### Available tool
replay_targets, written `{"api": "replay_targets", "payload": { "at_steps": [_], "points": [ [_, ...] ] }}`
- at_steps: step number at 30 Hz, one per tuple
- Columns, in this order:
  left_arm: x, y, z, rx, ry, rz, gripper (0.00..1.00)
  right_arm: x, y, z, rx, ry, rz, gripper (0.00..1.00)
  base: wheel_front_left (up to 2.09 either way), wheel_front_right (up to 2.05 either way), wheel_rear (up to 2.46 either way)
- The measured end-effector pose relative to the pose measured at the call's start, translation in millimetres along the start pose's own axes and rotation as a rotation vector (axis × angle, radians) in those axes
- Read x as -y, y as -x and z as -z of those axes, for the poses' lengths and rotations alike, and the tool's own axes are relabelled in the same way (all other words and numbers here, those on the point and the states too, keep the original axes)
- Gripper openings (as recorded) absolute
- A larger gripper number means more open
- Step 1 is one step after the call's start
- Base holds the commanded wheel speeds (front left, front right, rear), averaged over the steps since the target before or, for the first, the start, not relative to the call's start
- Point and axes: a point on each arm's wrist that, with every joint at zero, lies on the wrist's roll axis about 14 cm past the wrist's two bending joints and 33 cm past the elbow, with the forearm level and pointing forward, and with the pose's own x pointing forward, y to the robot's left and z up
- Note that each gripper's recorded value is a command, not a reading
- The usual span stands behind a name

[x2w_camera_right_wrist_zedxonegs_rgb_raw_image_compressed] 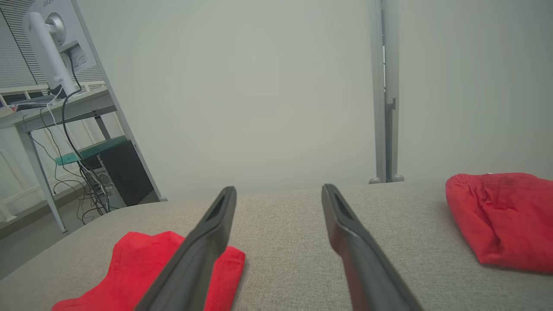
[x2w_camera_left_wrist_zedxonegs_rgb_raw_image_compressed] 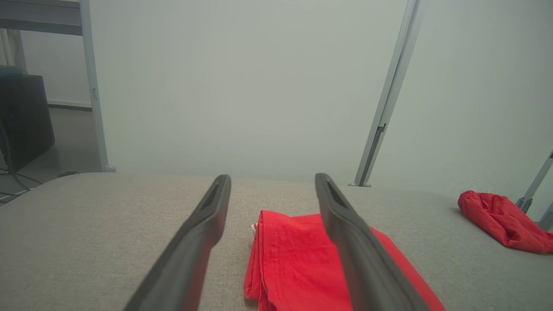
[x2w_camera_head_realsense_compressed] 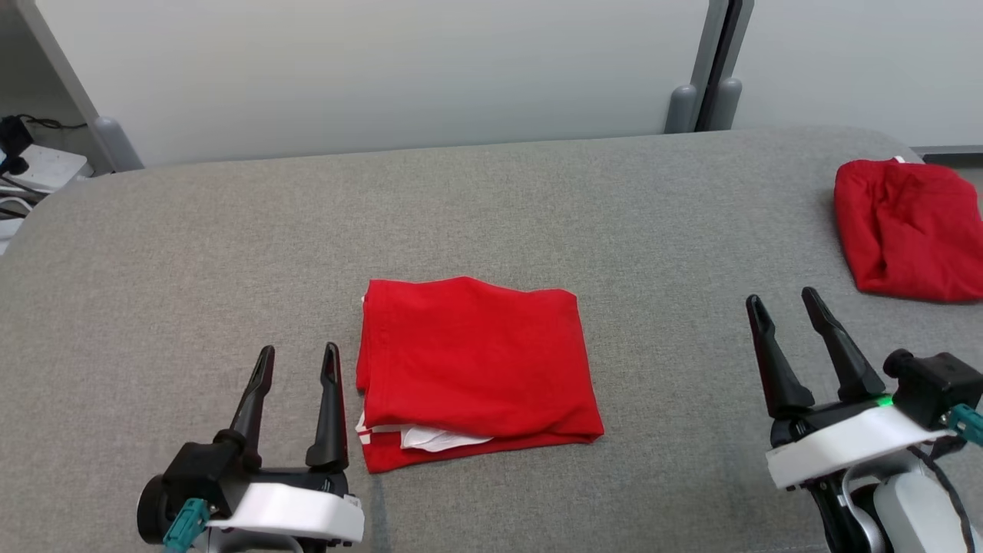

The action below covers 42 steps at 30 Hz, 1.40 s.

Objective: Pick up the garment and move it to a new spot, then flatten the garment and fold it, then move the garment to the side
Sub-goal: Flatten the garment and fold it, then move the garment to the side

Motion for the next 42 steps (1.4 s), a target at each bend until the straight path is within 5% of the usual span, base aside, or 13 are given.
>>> {"api": "replay_targets", "payload": {
  "at_steps": [13, 34, 42],
  "points": [
    [-1, 20, 4, -0.020, -0.017, 0.002, 1.00, -3, 34, 4, -0.001, 0.006, 0.028, 1.00, 0.00, 0.00, 0.00],
    [-8, 27, 2, -0.013, -0.054, -0.013, 1.00, -13, 32, 8, -0.003, -0.015, 0.013, 1.00, 0.00, 0.00, 0.00],
    [-10, 29, 6, -0.028, -0.051, -0.016, 1.00, -19, 31, 53, -0.142, -0.088, 0.008, 1.00, 0.00, 0.00, 0.00]
  ]
}}
